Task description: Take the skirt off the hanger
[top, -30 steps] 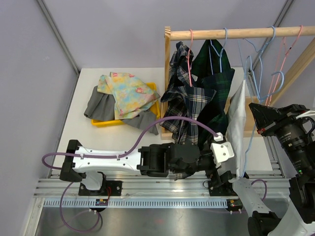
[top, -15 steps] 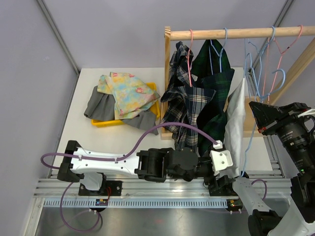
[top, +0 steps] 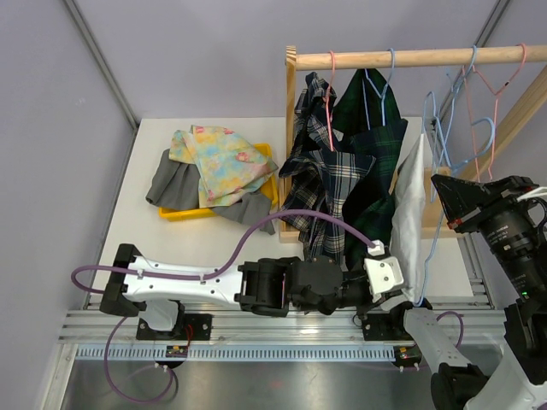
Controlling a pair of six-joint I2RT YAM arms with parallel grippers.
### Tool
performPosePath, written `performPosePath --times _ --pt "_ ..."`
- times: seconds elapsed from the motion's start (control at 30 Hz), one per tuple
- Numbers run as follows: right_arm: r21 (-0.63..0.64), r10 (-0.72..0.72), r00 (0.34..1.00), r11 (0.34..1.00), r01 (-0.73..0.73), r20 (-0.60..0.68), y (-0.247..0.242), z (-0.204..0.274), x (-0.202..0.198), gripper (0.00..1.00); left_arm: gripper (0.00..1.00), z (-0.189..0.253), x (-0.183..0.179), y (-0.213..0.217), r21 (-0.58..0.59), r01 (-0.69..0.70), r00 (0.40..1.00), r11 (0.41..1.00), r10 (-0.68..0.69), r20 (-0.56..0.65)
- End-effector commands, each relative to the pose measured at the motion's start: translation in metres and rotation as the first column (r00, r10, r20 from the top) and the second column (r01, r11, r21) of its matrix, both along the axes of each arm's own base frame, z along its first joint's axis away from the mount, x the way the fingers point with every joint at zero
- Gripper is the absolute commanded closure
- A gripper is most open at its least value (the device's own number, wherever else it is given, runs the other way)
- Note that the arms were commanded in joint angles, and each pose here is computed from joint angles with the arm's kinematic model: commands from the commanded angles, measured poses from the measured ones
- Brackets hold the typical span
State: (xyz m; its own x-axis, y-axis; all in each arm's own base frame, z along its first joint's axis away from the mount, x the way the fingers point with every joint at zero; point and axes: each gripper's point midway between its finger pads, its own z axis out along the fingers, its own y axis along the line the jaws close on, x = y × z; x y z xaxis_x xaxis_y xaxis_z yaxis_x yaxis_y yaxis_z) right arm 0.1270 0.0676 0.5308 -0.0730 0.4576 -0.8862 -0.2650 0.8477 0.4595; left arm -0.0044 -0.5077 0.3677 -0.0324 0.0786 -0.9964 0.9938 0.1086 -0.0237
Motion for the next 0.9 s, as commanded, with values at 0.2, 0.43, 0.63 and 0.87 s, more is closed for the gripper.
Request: performPosePath --times 0.2,0.43,0.63,0.87 --pt "-0.026 -0.080 0.997 0.996 0.080 0.011 -0.016 0.016 0.057 1.00 1.00 -0.099 -0.093 0.028 0.203 0.099 0.994 0.974 -0.086 -0.069" --pt "-0.071 -0.160 0.987 0.985 0.159 0.002 -0.033 0.019 0.106 1.00 1.00 -0.176 -0.139 0.088 0.376 0.028 0.985 0.926 0.038 -0.168" --pt "-0.091 -0.204 0.979 0.975 0.203 -0.002 -0.044 0.019 0.168 1.00 1.00 -0.154 -0.126 0.118 0.362 -0.099 0.974 0.927 0.164 -0.153" --pt "-0.105 -0.254 0.967 0.962 0.252 -0.002 -0.056 0.025 0.221 1.00 1.00 -0.166 -0.095 0.162 0.467 -0.265 0.948 0.843 0.317 -0.033"
